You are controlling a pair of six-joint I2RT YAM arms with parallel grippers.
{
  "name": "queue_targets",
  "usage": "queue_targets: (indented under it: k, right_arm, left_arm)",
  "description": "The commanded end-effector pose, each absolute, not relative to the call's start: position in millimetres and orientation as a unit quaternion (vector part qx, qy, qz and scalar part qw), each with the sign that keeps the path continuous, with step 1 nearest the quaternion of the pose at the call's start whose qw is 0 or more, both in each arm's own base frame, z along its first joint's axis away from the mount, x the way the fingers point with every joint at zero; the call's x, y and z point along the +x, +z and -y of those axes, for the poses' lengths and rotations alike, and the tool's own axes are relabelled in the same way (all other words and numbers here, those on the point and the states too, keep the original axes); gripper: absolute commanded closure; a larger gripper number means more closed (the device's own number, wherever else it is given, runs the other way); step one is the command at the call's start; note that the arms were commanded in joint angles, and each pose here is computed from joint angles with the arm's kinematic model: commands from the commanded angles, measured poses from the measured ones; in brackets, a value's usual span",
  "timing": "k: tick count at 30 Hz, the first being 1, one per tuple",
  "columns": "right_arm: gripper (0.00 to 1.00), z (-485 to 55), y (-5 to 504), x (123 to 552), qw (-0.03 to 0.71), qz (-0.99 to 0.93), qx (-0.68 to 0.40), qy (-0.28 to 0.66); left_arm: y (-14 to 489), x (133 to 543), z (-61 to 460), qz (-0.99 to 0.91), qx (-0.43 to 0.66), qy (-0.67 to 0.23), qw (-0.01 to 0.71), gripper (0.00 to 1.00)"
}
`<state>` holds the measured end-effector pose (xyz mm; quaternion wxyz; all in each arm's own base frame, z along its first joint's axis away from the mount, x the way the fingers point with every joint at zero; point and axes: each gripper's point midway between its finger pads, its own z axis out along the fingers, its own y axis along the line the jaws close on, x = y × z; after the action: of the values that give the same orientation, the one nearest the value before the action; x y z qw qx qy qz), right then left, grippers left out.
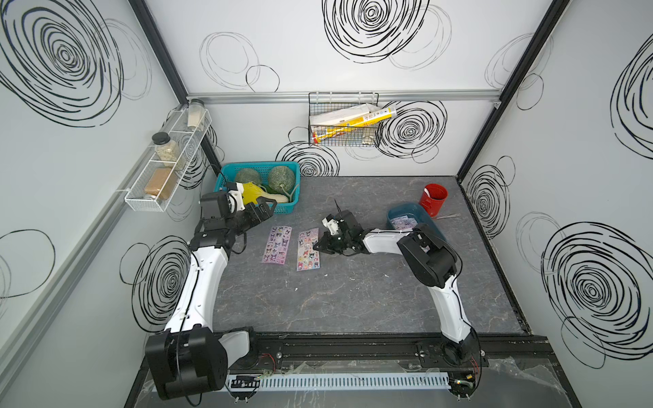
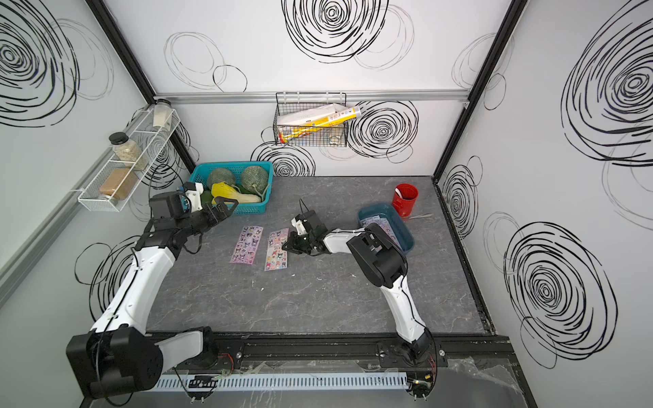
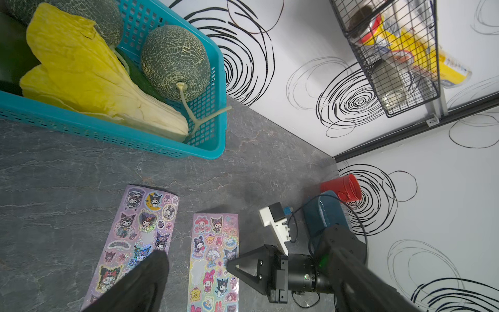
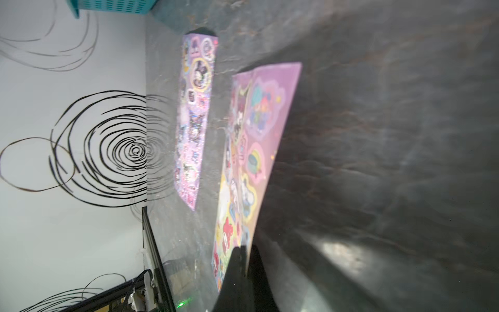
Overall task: Take the stickers out of the storage box
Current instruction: Place the sticker at the center of the board.
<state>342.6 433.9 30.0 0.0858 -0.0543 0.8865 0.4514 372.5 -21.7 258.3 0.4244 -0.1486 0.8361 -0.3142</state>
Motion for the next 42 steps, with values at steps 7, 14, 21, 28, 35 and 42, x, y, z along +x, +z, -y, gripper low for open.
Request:
queue_targets:
  k: [7,14,21,28,35,42]
  right_arm:
    - [1.00,-466.0,21.2,348.8,0.081,-0.898,-0.078,0.425]
    - [1.00,-482.3,28.0,370.0,0.096,-0.900,-0.075,0.419]
    - [1.00,-488.6,26.9,379.2,0.099,-0.903,-0.084,0.408]
    - [1.00,-480.3,21.7,375.5,0.096,-0.912,-0.090,0.390]
    - [1.00,-482.4,17.2,374.2,0.099,-0.916,-0.097,0.376]
    - [0.77,-479.3,28.6,375.7,0.115,-0.919,-0.101,0.362]
  left_arm:
    - [269.2,374.5,25.7,-0.826,-0.130,-0.321,0.445,0.01]
    - [268.7,375.7,24.0,-0.829,-0.128,-0.313,0.445,0.01]
    - [264.9,377.4,25.2,-0.832,-0.124,-0.315,0.440,0.01]
    - [263.4,377.5,25.9,-0.833,-0.123,-0.315,0.439,0.01]
    - [264.1,378.1,30.4,-0.835,-0.117,-0.312,0.438,0.01]
    - [265.1,377.6,36.8,-0.837,-0.108,-0.310,0.437,0.01]
